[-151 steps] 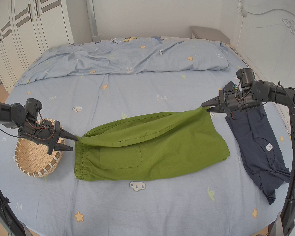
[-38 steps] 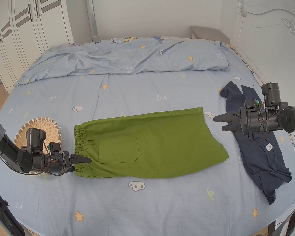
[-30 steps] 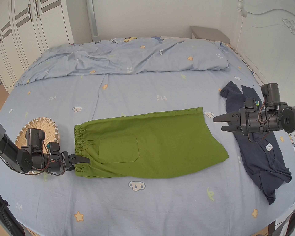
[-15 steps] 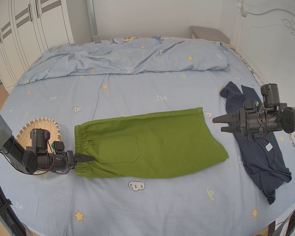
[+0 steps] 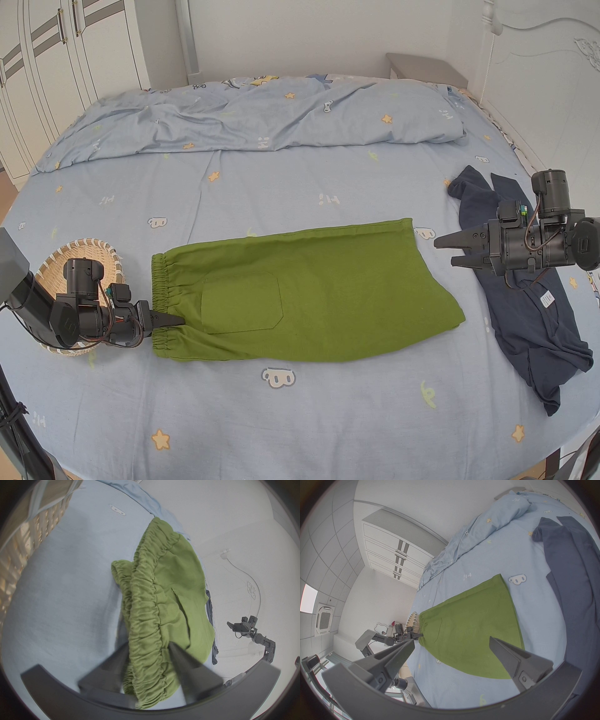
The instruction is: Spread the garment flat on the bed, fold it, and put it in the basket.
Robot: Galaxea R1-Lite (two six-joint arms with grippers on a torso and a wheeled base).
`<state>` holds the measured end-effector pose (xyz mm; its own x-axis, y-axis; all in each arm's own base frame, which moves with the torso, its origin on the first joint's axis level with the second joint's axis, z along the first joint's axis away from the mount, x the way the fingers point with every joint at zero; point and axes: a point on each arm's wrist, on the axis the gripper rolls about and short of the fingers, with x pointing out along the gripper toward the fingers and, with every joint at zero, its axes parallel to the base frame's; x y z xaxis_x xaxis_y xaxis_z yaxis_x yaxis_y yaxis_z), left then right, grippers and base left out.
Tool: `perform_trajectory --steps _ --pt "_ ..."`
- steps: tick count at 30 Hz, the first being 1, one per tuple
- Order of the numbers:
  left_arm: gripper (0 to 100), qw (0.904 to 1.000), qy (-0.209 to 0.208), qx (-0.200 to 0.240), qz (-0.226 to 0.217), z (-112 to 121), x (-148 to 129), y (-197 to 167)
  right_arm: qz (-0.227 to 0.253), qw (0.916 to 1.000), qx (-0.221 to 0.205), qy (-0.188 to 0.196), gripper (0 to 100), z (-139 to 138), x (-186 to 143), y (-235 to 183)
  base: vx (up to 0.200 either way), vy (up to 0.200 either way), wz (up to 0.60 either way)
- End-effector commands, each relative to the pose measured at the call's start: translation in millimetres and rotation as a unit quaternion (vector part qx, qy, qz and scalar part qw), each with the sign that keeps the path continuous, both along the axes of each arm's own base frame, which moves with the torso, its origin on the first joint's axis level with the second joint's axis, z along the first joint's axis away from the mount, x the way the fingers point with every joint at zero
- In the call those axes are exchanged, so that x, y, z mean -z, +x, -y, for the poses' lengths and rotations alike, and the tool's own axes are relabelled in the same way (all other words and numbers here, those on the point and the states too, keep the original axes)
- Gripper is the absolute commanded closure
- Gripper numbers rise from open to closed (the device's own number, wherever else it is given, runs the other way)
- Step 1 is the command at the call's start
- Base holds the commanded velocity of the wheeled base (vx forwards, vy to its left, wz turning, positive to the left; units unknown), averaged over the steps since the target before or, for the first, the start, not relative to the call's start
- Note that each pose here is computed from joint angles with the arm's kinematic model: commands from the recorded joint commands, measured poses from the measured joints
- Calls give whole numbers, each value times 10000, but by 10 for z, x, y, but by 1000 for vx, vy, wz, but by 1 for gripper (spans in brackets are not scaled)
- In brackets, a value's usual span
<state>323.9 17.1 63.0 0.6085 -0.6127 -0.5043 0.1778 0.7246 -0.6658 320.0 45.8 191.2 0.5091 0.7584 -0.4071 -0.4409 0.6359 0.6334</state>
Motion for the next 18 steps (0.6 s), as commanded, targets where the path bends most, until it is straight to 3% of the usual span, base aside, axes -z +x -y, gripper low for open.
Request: perform_trajectory --steps 1,10,18 --pt "100 10000 -14 -30 19 -26 -9 1 -6 10000 72 2 0 44 25 34 0 0 0" --pt "100 9997 -1 -130 208 -76 -176 -76 -546 9979 340 -86 0 223 450 335 0 0 0" --pt "100 9998 -5 -97 182 -61 -160 -78 -929 9948 359 -195 0 310 859 564 0 0 0"
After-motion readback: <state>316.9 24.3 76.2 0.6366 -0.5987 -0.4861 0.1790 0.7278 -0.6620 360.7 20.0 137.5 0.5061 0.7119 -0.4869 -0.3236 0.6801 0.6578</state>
